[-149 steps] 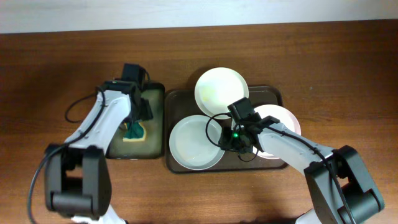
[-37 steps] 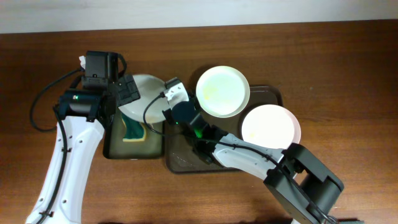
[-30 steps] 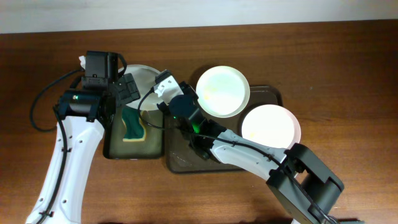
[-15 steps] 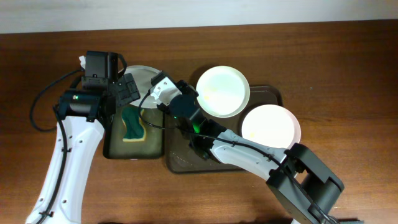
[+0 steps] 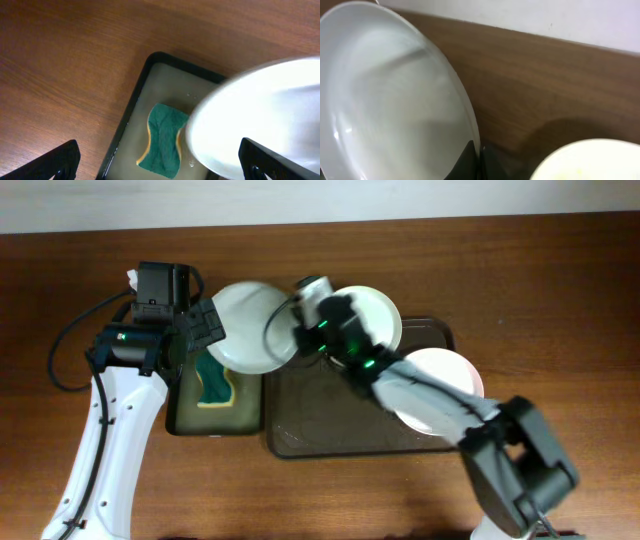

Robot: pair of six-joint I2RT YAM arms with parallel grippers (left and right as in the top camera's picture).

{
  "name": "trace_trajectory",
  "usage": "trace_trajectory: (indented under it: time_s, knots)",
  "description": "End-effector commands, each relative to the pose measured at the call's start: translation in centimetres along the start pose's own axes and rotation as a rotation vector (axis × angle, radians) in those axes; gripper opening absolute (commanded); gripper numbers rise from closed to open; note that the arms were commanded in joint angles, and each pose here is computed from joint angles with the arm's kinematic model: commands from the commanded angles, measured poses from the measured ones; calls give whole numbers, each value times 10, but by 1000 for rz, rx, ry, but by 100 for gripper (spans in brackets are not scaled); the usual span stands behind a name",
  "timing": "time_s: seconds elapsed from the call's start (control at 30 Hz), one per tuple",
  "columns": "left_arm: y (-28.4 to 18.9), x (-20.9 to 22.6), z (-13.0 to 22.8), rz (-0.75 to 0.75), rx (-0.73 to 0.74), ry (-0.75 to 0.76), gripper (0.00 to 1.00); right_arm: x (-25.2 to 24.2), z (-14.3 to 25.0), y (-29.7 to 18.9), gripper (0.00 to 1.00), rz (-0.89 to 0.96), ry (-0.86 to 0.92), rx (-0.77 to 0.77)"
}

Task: Clean dirty plates on tray and stack at the side
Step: 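Carry the pale plate right and set it on the table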

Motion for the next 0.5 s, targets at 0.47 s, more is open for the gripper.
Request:
trace_trajectory:
  time_s: [0.47]
  knots:
    - [-4,1,-5,-1,-19,-8,99,-275,110,-260,4,482,951,201]
Point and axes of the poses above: each gripper's point midway between its finger pads, its own y axis out along the fingers, its own x axis along the line the jaws close on, z = x × y, the point moved 3 cm from there along -y, back along the fingers, and after that the axes turned 13 degrees about -y, right-handed, at the moved point
